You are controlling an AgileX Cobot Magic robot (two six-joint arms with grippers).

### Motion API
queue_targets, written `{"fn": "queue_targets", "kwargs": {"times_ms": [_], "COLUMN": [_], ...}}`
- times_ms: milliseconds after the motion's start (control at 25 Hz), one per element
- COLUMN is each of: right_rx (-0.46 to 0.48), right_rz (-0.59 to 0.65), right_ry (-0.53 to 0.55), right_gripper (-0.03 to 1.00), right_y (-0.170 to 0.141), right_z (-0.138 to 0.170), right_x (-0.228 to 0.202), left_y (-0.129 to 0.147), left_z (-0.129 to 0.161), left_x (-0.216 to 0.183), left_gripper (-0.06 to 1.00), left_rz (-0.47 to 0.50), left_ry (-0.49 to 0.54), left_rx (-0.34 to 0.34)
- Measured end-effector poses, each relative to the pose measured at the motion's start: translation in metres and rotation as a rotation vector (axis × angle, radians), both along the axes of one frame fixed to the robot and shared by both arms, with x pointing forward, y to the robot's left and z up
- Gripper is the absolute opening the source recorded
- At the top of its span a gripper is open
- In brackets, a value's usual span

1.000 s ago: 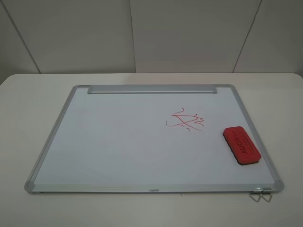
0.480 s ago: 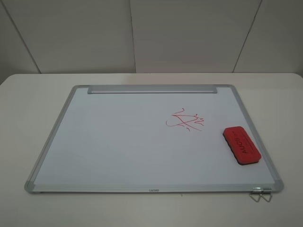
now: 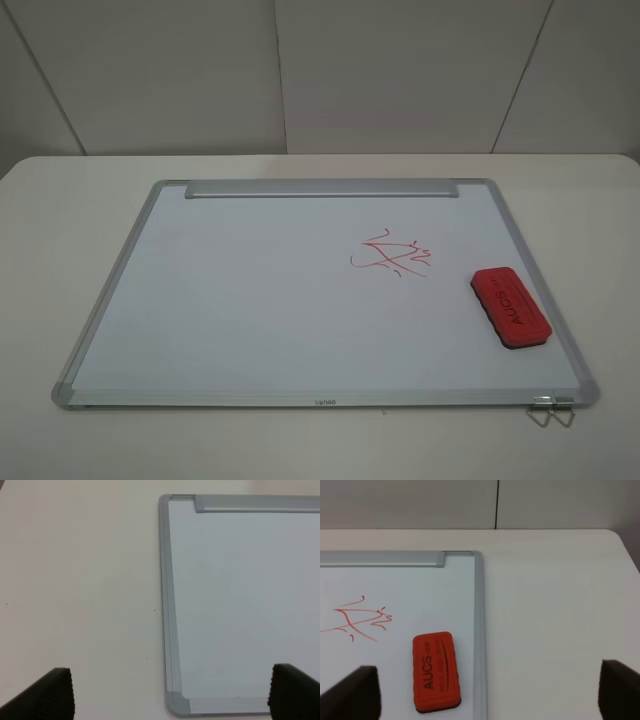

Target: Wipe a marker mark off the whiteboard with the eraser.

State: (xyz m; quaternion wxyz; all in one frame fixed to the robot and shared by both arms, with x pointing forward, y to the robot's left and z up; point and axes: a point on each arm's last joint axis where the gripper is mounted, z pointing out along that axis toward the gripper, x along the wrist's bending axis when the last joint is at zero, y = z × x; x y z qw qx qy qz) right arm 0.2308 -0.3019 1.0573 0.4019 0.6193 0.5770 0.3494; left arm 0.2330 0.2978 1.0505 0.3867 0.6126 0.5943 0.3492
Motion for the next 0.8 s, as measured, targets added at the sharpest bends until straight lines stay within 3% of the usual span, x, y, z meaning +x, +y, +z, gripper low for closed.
{"fn": "queue_targets", "kwargs": {"times_ms": [800], "right_rx": [-0.001], "right_rz": [-0.001], "right_ry": [0.0], "right_gripper": [0.79], "right_y": [-0.0001], "right_z": [0.0], "right_x": [0.0], "left_y": [0.0002], "left_z": [0.0], "left_x": [0.0], "left_gripper": [0.77], "left_rz": [0.002], "left_ry": [0.0], "left_rx": [0.002]}}
